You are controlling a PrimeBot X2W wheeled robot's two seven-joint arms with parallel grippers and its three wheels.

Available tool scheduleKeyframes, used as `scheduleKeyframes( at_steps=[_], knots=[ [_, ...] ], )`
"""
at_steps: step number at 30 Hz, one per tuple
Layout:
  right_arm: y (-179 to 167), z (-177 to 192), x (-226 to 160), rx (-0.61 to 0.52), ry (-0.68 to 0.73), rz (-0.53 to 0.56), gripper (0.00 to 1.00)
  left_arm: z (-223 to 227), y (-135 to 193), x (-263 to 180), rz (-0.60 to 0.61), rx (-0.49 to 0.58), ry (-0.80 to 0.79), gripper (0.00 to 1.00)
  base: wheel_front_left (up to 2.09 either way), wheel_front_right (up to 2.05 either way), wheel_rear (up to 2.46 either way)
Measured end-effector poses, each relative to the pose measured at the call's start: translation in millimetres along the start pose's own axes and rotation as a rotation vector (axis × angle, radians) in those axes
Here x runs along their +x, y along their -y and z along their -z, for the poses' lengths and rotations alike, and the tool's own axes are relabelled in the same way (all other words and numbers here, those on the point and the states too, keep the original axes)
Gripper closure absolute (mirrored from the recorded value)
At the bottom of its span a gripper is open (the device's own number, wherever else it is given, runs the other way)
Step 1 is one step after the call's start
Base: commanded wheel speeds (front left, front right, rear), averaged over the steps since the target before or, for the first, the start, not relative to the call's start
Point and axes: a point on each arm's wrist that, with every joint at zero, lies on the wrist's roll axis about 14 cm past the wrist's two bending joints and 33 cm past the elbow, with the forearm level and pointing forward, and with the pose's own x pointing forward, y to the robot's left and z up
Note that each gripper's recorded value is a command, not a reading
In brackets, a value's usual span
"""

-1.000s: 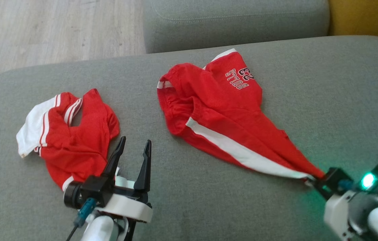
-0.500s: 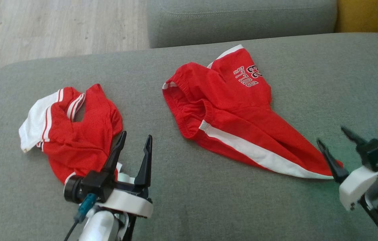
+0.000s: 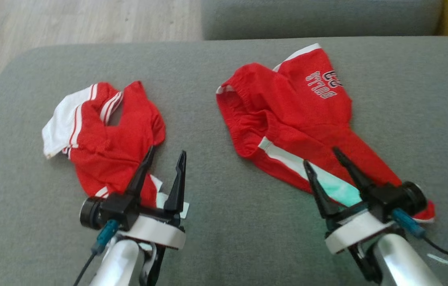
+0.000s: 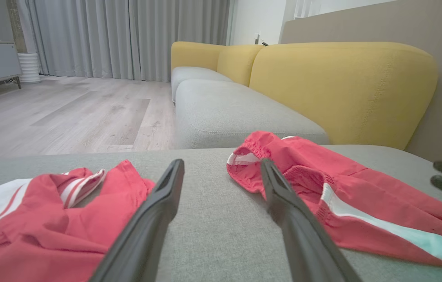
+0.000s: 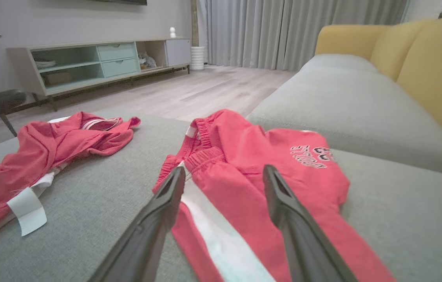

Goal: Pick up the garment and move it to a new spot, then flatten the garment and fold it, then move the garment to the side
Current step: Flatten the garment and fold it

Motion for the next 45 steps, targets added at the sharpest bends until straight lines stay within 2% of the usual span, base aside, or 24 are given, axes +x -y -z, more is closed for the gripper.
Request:
scheduleKeyframes(
  at_steps=[2,9,15,21,22,23,27,33,40,41,42,45],
  knots=[
    [-10,11,9,0.022,-0.034,-0.034,0.00,-3,-5,2,-0.011,0.005,0.007,0.00,0.00,0.00,0.00],
    [-18,29,52,-0.007,-0.108,-0.114,0.00,1,-16,1,-0.041,0.000,-0.006,0.00,0.00,0.00,0.00],
    [-28,61,59,-0.007,-0.219,-0.162,0.00,5,-24,-4,-0.068,-0.005,-0.020,0.00,0.00,0.00,0.00],
    [-34,77,65,0.000,-0.286,-0.185,0.00,7,-27,-5,-0.079,-0.004,-0.026,0.00,0.00,0.00,0.00],
    [-37,79,65,0.003,-0.294,-0.193,0.55,7,-28,-5,-0.081,-0.004,-0.027,0.00,0.00,0.00,0.00],
    [-40,79,65,0.004,-0.297,-0.202,1.00,8,-28,-6,-0.082,-0.004,-0.028,0.00,0.00,0.00,0.00],
    [-51,75,64,0.018,-0.284,-0.231,1.00,7,-28,-7,-0.083,-0.001,-0.026,0.00,0.00,0.00,0.00],
    [-71,44,57,0.020,-0.192,-0.291,1.00,-5,-22,-6,-0.066,0.004,0.007,0.00,0.00,0.00,0.00],
    [-86,65,13,0.035,-0.265,-0.344,1.00,-11,-9,-5,-0.030,0.005,0.027,0.00,0.00,0.00,0.00],
    [-84,66,11,0.034,-0.269,-0.343,0.88,-11,-7,-5,-0.025,0.004,0.026,0.00,0.00,0.00,0.00],
    [-83,66,9,0.029,-0.270,-0.342,0.01,-10,-6,-6,-0.020,0.006,0.023,0.00,0.00,0.00,0.00],
    [-78,61,8,0.023,-0.256,-0.333,0.00,-8,-2,-6,-0.011,0.009,0.018,0.00,0.00,0.00,0.00]
  ],
)
